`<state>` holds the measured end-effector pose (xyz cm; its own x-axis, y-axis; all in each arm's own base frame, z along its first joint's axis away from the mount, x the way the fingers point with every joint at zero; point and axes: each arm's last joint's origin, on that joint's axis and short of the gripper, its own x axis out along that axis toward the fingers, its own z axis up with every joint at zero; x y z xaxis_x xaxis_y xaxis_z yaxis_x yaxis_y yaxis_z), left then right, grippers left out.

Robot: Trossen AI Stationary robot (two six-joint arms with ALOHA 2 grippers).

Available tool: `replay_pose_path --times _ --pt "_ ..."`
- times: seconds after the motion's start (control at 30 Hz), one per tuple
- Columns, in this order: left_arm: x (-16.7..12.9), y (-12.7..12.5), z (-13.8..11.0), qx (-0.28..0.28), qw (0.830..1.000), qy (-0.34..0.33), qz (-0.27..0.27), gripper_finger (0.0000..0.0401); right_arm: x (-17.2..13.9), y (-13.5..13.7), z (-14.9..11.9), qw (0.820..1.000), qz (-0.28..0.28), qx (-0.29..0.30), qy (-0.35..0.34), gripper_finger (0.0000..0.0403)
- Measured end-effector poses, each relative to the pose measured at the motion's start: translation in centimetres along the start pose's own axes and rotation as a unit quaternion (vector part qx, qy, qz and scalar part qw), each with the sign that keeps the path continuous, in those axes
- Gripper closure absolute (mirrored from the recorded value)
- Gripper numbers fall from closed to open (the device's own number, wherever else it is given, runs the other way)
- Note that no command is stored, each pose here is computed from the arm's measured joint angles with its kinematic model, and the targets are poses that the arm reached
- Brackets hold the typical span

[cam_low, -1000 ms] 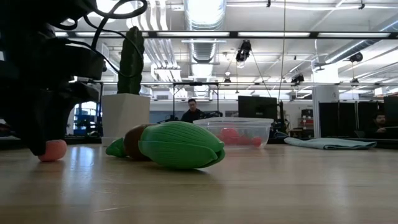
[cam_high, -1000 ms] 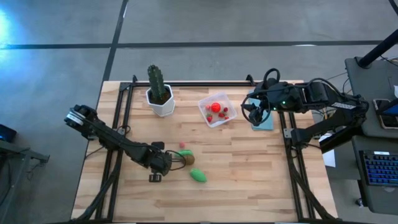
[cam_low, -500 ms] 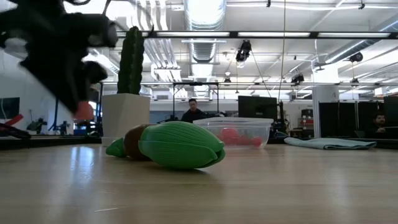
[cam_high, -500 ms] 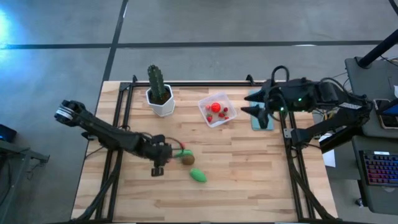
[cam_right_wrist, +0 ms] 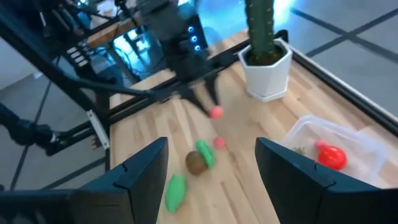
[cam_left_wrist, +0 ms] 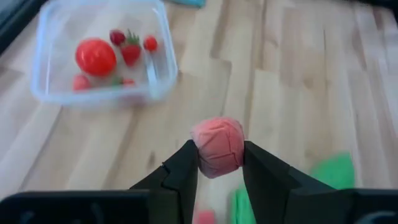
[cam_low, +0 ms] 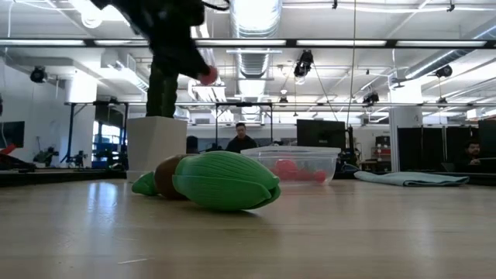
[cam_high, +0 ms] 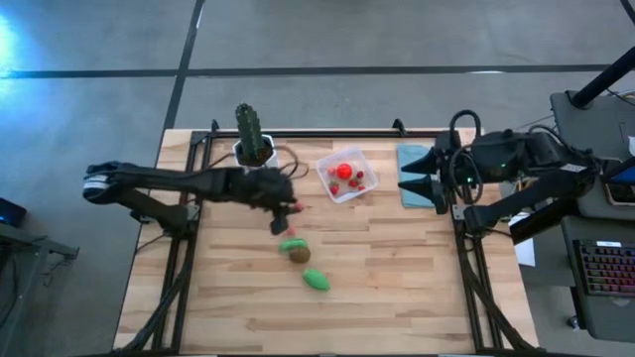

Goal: Pick and placing Produce into tupperware
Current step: Put the bottom peach into the transparent bin

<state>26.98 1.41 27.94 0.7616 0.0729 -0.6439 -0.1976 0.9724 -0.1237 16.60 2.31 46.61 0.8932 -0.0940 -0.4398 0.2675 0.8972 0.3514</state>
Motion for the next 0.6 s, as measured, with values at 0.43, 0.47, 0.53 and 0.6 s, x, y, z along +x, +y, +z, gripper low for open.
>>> replay_pose_path --times 0.43,0.47,0.53,0.6 --pt "8.2 4.4 6.3 -0.017 0.999 0.0 0.045 0.0303 0.4 0.5 -0.2 1.0 0.006 0.002 0.007 0.017" --pt "8.8 4.6 6.7 -0.018 0.999 -0.001 0.046 0.0303 0.3 0.5 -0.2 1.0 0.006 0.001 0.006 0.017" --pt "10.0 5.0 7.3 -0.021 0.998 -0.002 0.053 0.0303 -0.1 0.3 -0.2 1.0 0.007 -0.001 0.005 0.017" --pt "11.2 5.3 7.9 -0.022 0.998 -0.004 0.065 0.0303 -0.4 0.2 -0.3 1.0 0.008 -0.005 0.004 0.017"
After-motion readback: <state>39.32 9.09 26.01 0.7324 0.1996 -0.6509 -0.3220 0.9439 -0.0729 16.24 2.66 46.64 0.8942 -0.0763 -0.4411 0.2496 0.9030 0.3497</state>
